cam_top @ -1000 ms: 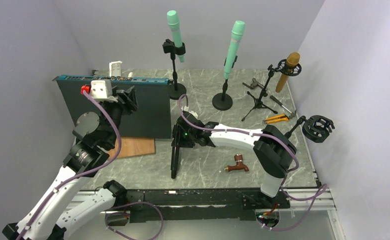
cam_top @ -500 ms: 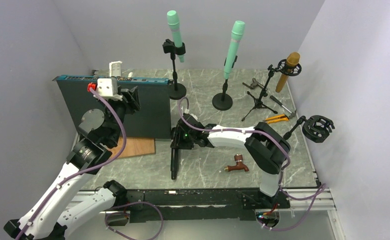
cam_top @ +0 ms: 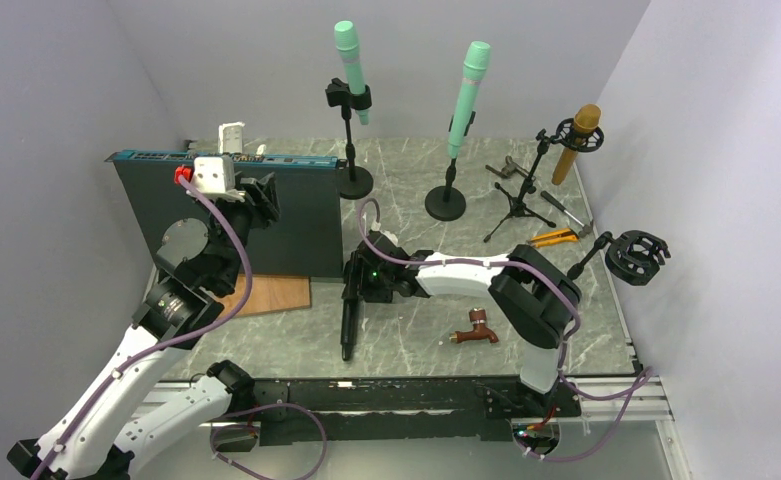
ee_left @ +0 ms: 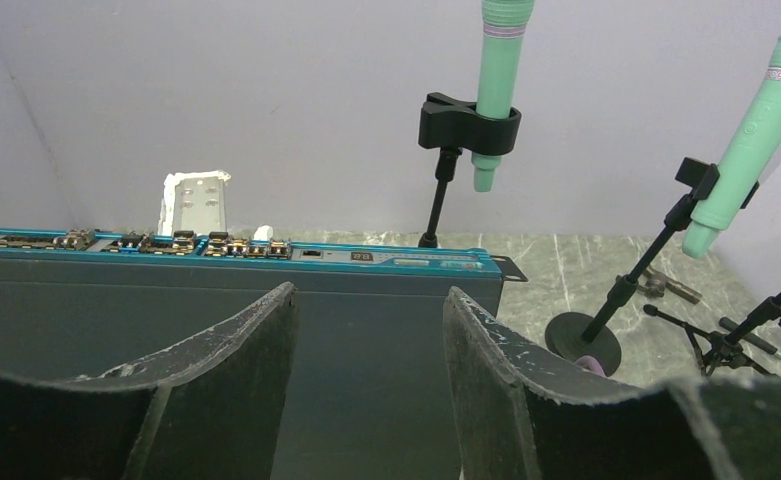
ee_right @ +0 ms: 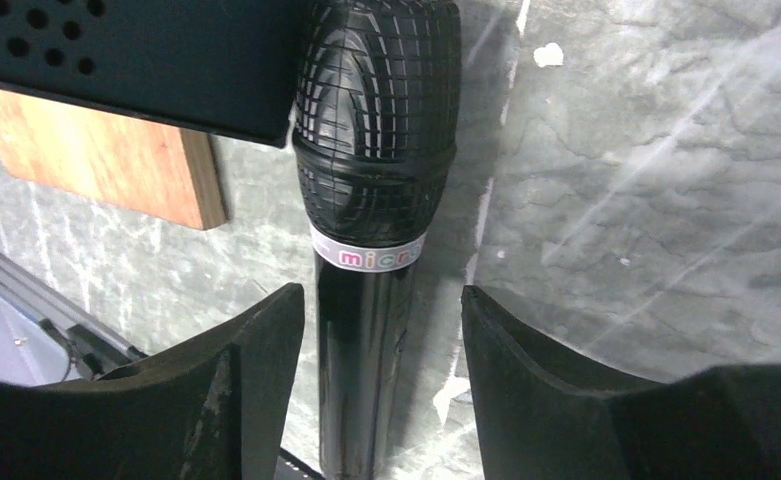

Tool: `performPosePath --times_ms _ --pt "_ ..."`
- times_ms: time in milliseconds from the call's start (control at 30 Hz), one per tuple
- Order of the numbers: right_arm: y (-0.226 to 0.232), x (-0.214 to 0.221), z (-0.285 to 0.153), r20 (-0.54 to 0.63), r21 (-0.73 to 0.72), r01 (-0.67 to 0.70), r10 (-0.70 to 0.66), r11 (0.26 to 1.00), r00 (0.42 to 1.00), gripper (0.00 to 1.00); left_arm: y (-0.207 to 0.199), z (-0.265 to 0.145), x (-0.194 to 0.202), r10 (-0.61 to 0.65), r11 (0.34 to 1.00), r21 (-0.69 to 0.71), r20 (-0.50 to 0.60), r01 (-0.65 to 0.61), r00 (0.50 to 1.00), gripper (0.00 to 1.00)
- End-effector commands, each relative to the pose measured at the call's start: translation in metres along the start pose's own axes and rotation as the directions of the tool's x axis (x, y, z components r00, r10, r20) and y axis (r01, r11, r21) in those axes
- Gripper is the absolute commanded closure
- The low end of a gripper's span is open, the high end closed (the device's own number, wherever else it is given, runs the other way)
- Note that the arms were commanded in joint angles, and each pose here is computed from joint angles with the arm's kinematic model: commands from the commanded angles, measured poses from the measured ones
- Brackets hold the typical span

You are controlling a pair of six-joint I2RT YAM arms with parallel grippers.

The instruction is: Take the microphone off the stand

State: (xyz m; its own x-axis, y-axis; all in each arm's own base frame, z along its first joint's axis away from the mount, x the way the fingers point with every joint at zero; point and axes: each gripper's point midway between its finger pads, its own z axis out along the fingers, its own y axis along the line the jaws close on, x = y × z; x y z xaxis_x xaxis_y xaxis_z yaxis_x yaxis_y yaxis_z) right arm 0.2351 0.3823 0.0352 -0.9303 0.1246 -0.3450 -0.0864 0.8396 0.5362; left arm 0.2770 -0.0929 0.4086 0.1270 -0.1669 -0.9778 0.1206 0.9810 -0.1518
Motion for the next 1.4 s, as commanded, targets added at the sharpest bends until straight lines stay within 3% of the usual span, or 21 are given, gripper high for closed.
performPosePath --times_ms 0,267,467,633,867,1067,1233,1367 --pt "0.013 -0.027 -0.025 0.094 0.008 0.061 -0.062 0.998 0.994 0.37 -0.002 -0.003 -0.015 -0.022 1.000 0.013 0.042 0.022 0.999 0.41" --pt "-0.014 -0.074 -0.110 0.264 0.251 0.185 -0.252 0.950 0.931 0.19 -0.004 -0.002 -0.014 -0.020 1.000 0.017 0.037 0.019 0.999 0.41" --pt "-0.066 -0.113 -0.210 0.428 0.518 0.091 -0.351 0.850 0.833 0.10 -0.005 -0.003 -0.015 -0.027 0.999 0.027 0.040 0.026 0.999 0.41" --pt "-0.119 -0.133 -0.289 0.480 0.673 -0.098 -0.332 0.733 0.812 0.14 -0.007 -0.002 -0.013 -0.027 0.999 0.033 0.032 0.026 0.999 0.41" --pt "-0.168 -0.143 -0.367 0.541 0.736 -0.238 -0.339 0.634 0.770 0.18 -0.008 -0.001 -0.012 -0.027 0.999 0.037 0.029 0.026 0.999 0.41" --pt "-0.174 -0.155 -0.415 0.564 0.766 -0.290 -0.383 0.574 0.731 0.23 -0.010 -0.001 -0.012 -0.029 0.999 0.047 0.024 0.028 0.999 0.41" --pt "-0.195 -0.163 -0.441 0.550 0.804 -0.346 -0.385 0.484 0.741 0.42 -0.011 -0.001 -0.012 -0.030 0.998 0.047 0.024 0.029 0.999 0.41" --pt "-0.209 -0.169 -0.450 0.545 0.817 -0.378 -0.371 0.435 0.752 0.43 -0.012 -0.001 -0.011 -0.031 0.998 0.053 0.021 0.030 0.999 0.41"
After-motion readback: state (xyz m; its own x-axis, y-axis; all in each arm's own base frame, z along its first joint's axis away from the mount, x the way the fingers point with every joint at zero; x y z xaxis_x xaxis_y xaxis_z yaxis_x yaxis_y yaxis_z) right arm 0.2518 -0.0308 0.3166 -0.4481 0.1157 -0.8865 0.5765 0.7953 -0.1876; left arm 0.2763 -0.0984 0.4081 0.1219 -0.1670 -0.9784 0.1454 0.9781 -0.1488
